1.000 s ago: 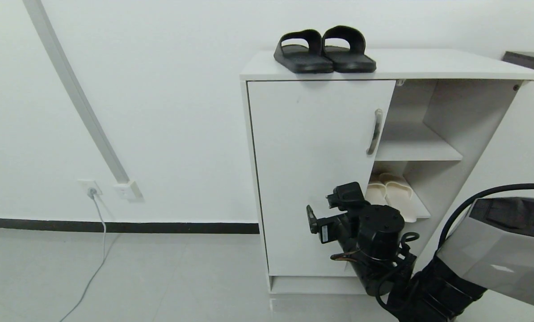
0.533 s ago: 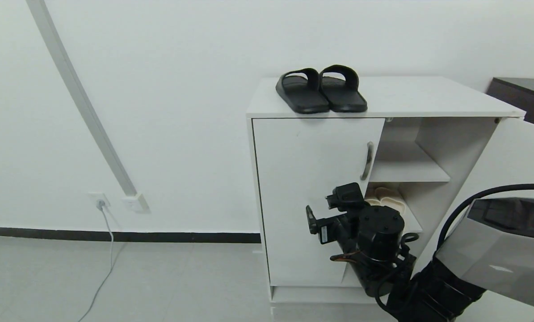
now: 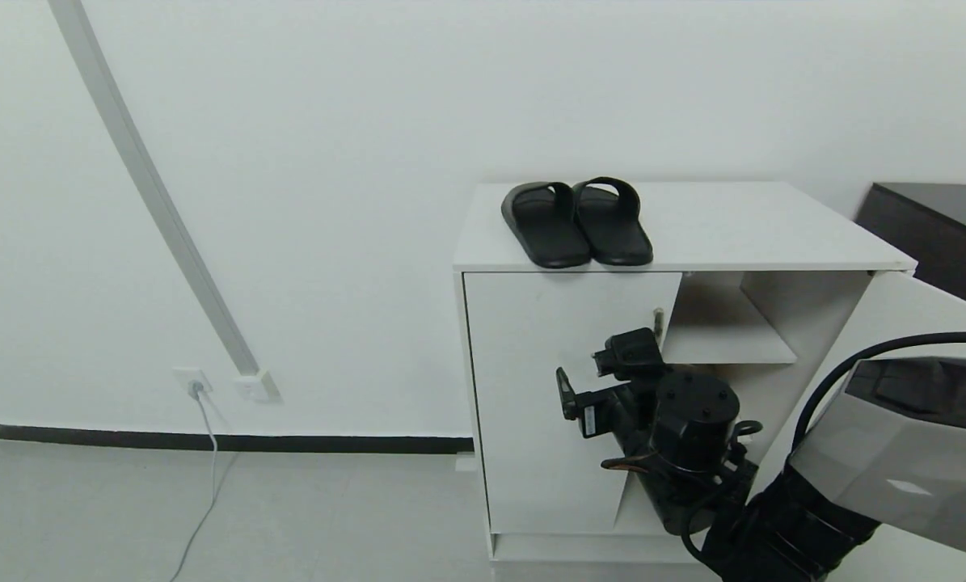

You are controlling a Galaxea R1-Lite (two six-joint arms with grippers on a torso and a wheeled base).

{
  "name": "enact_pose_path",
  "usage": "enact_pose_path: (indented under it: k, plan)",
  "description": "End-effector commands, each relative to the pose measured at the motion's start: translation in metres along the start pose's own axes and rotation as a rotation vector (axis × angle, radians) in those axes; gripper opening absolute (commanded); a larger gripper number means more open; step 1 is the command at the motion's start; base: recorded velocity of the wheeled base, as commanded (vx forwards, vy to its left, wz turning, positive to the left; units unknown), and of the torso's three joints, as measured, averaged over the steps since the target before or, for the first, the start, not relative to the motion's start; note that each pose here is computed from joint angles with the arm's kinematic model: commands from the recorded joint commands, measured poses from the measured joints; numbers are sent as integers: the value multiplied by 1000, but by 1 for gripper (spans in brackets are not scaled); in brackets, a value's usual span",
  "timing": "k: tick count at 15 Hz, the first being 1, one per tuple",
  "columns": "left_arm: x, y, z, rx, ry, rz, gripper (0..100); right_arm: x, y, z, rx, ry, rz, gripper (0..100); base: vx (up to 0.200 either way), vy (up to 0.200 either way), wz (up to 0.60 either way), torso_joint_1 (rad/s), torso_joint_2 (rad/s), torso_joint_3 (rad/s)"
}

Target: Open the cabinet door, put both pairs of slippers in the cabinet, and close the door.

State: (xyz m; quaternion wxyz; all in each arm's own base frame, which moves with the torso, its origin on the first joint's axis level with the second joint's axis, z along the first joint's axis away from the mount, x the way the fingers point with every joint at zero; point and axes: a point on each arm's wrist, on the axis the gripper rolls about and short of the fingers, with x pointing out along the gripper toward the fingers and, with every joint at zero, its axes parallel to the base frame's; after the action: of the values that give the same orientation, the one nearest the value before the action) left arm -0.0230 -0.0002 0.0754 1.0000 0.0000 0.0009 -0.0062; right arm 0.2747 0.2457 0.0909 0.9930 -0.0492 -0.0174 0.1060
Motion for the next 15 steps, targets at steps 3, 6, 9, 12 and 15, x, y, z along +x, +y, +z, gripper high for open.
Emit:
enact_pose_path:
  k: [3, 6, 9, 12, 15]
  plan:
    - [0, 0, 0, 0, 1, 0, 0, 0, 0, 0, 0, -1, 1, 100, 0, 0, 0, 206, -515, -310]
    - [0, 0, 0, 0, 1, 0, 0, -2, 0, -1, -5, 5, 4, 100, 0, 0, 0, 225, -536, -313]
    - [0, 0, 0, 2, 1, 0, 0, -4, -1, 1, -8, -3, 5, 100, 0, 0, 0, 253, -564, -323]
    - [0, 0, 0, 2, 1, 0, 0, -7, -3, 5, -42, -36, 22, 100, 0, 0, 400, 263, -593, -331]
    - [0, 0, 0, 5, 1, 0, 0, -9, -6, 12, -77, -97, 36, 100, 0, 0, 0, 157, -372, -185]
